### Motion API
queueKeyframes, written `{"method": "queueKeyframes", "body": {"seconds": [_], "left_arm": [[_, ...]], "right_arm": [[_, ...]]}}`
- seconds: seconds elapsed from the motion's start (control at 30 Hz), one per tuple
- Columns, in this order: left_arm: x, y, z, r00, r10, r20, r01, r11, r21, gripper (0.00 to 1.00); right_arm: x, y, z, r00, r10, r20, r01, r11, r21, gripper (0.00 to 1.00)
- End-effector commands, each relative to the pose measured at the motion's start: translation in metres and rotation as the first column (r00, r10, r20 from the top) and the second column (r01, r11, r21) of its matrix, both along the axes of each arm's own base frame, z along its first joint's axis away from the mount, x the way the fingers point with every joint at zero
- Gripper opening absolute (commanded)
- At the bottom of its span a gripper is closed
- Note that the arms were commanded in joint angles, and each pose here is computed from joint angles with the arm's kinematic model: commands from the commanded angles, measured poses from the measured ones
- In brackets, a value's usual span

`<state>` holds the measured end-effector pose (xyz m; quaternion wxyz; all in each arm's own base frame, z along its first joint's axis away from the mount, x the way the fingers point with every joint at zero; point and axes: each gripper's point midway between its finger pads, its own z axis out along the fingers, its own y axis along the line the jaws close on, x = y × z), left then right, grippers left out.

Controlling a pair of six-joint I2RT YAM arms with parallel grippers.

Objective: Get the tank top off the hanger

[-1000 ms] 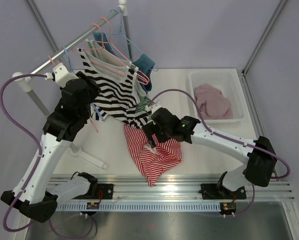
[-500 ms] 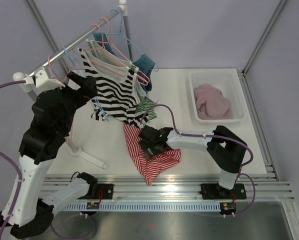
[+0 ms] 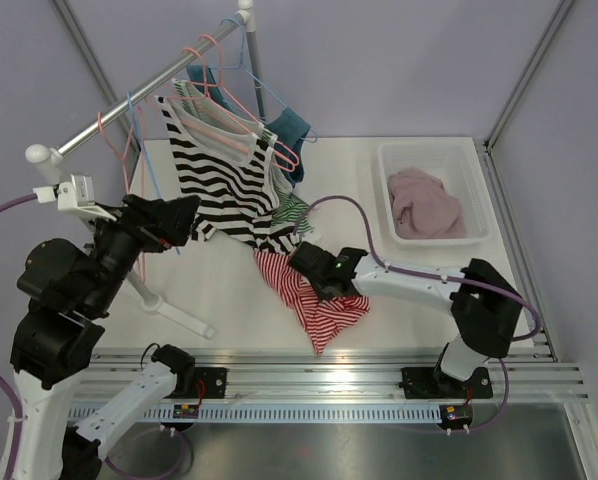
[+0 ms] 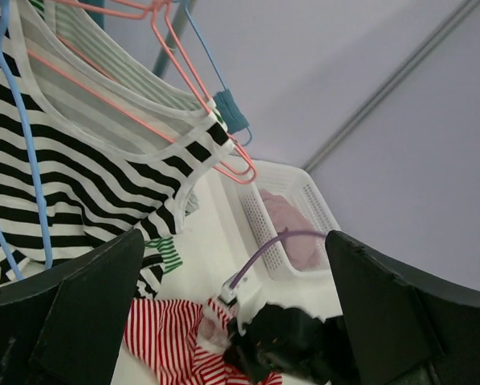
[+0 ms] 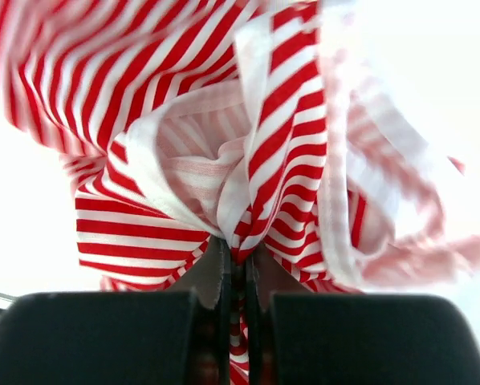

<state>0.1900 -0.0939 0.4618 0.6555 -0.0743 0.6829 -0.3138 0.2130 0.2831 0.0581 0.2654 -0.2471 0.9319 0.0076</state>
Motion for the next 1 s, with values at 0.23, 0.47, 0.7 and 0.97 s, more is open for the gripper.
{"method": "queueKeyframes", "body": {"seconds": [0.23, 0.47, 0.7, 0.97], "left_arm": [[-0.025, -0.017, 0.023, 0.980, -0.140, 0.143, 0.150, 0.987, -0.055, 0.99], [-0.020, -0.023, 0.028, 0.975, -0.162, 0.155, 0.166, 0.986, -0.015, 0.99], [-0.002, -0.028, 0.030, 0.984, -0.148, 0.097, 0.147, 0.989, 0.015, 0.99], [0.035, -0.024, 0.048, 0.997, -0.052, 0.049, 0.048, 0.996, 0.080, 0.99]], "right_arm": [[0.098, -0.114, 0.214, 0.866, -0.351, 0.357, 0.302, 0.935, 0.185, 0.00], [0.162, -0.199, 0.261, 0.746, -0.504, 0.435, 0.466, 0.862, 0.199, 0.00], [0.228, -0.255, 0.247, 0.686, -0.601, 0.410, 0.566, 0.795, 0.217, 0.00], [0.267, -0.275, 0.176, 0.693, -0.640, 0.333, 0.643, 0.757, 0.115, 0.83]]}}
